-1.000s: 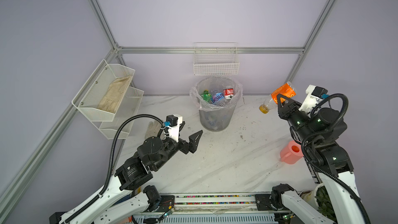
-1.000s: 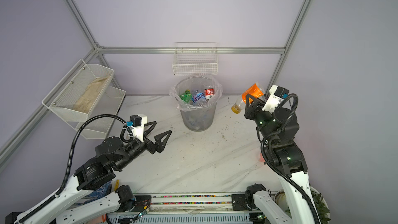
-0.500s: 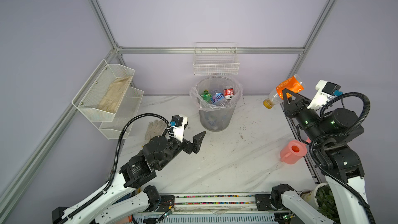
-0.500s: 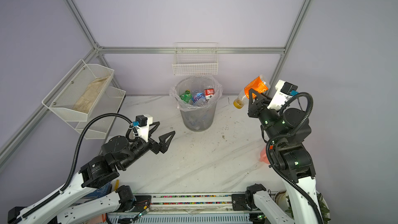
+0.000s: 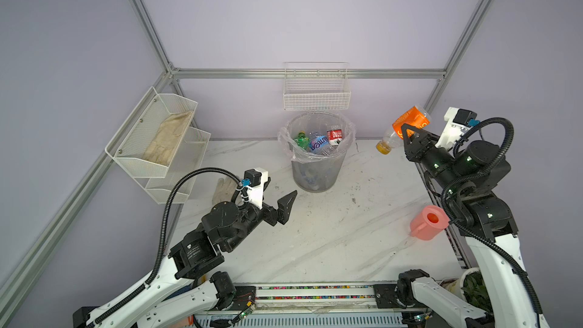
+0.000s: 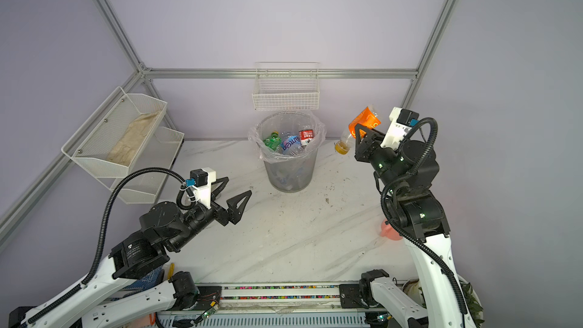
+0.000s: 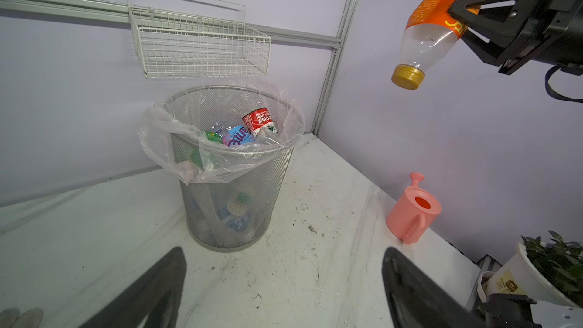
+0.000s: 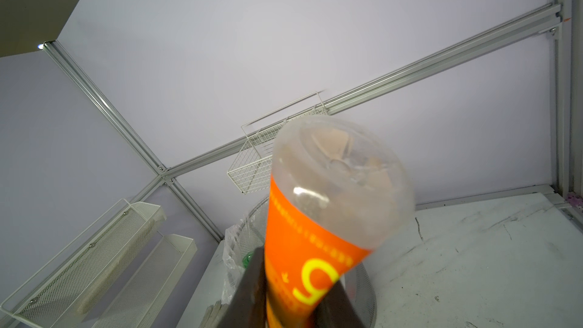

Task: Throw the plastic bottles in the bin
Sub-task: 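Carry the NFC bottle with the right gripper over the bin opening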

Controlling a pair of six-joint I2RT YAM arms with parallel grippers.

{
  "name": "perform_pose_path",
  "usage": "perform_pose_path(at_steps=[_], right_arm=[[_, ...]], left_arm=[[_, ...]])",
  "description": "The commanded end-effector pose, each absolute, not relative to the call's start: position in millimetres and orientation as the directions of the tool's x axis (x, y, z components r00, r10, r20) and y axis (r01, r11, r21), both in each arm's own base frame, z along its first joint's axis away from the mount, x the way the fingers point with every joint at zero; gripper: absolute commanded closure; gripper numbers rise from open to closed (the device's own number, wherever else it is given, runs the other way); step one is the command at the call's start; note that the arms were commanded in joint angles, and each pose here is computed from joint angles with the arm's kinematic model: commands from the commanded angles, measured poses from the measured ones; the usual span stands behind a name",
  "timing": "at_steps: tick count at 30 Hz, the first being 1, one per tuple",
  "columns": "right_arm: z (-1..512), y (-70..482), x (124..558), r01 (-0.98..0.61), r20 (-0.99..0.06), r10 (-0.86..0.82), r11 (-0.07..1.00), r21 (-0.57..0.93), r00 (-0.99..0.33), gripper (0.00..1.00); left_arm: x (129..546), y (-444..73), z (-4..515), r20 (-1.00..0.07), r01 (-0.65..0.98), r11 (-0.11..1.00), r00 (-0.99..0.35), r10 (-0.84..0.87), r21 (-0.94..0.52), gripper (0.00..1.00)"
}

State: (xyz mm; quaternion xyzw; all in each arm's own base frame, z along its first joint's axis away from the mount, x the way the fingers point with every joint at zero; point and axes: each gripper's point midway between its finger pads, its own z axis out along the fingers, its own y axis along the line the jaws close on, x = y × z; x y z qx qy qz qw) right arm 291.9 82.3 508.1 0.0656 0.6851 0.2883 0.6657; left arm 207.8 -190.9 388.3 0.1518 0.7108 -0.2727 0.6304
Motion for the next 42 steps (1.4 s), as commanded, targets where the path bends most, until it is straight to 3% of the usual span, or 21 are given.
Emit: perform_pose_path(at_steps=[1,25,42], right_arm=[[532.6,86.3,283.4,-0.355,-0.869,0.492,0.805,0.475,-0.049,1.00],[508.2,202.3,278.0,-0.424,-0.925,0.355,0.822,0.379,-0.138,1.00],[505.8,238.4,297.5,-0.440,-0.953,0.268,0.845,0.304,-0.143,1.00]], left_arm=[[208.8,-188.7,392.0,-0.984,0.554,0.814,-0.121,-0.127,-0.173,0.05],[206.7,-186.2,398.2,-0.984,0.557,0.812,-0.111,-0.138,-0.176,0.05],[198.7,-177.7,407.4,-0.981,0.567,0.802,-0.096,-0.166,-0.191,0.05]])
